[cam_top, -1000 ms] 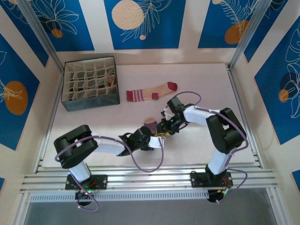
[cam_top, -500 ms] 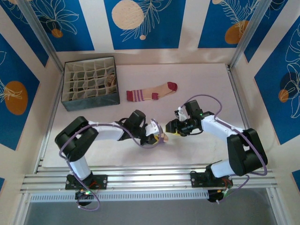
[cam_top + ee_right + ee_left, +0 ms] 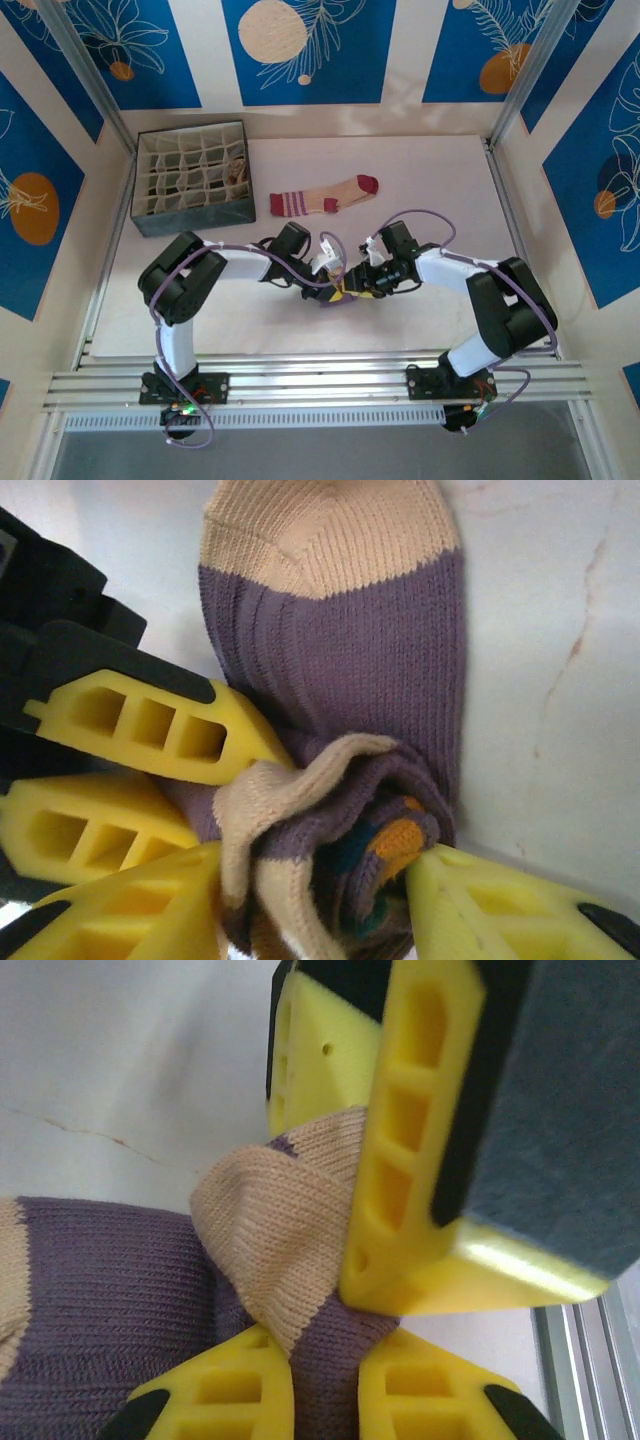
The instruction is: Roll the socks
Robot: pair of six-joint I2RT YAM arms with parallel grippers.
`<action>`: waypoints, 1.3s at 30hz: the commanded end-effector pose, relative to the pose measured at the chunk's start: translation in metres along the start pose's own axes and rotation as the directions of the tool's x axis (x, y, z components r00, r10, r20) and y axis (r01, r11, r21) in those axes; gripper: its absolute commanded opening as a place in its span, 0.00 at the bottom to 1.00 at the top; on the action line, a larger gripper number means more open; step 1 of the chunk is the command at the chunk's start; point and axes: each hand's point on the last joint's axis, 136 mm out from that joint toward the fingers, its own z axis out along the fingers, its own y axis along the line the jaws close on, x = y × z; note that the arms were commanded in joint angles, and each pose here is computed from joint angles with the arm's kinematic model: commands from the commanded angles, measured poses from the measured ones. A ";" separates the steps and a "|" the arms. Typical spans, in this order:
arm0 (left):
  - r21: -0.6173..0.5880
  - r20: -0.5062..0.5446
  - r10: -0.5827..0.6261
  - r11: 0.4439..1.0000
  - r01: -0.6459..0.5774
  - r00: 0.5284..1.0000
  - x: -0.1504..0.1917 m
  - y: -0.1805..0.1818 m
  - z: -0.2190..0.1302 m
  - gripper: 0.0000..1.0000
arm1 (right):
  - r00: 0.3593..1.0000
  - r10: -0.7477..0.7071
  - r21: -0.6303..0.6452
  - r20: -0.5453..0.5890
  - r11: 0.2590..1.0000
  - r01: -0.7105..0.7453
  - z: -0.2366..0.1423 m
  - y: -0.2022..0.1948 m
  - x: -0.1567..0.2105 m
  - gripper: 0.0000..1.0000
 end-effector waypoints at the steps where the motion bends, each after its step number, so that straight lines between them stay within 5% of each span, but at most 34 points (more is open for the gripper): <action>1: -0.038 -0.112 -0.116 0.993 0.113 0.987 0.045 0.009 0.006 0.16 | 0.997 0.053 0.075 -0.050 0.996 -0.050 0.012 -0.013 0.004 0.38; 4: -0.054 -0.101 -0.051 0.998 0.046 0.994 0.038 0.005 0.000 0.22 | 0.994 0.085 0.154 -0.075 0.985 -0.073 0.016 -0.022 0.005 0.16; 9: -0.105 -0.066 0.131 0.985 -0.138 0.989 0.014 -0.007 -0.021 0.29 | 0.989 0.114 0.232 -0.100 0.969 -0.088 0.016 -0.028 0.007 0.00; 19: -0.317 0.019 0.517 0.815 -0.485 0.856 -0.029 -0.032 -0.066 0.40 | 0.983 0.122 0.274 -0.140 0.958 -0.080 0.017 -0.025 0.008 0.00; 27: -0.419 -0.301 0.682 0.534 -0.735 0.667 0.003 -0.033 -0.050 0.44 | 0.971 0.138 0.272 -0.194 0.959 -0.082 0.024 -0.024 0.012 0.00; 39: -0.419 -0.425 0.673 0.447 -0.790 0.606 0.016 -0.010 -0.024 0.49 | 0.959 0.150 0.268 -0.242 0.960 -0.083 0.025 -0.021 0.020 0.00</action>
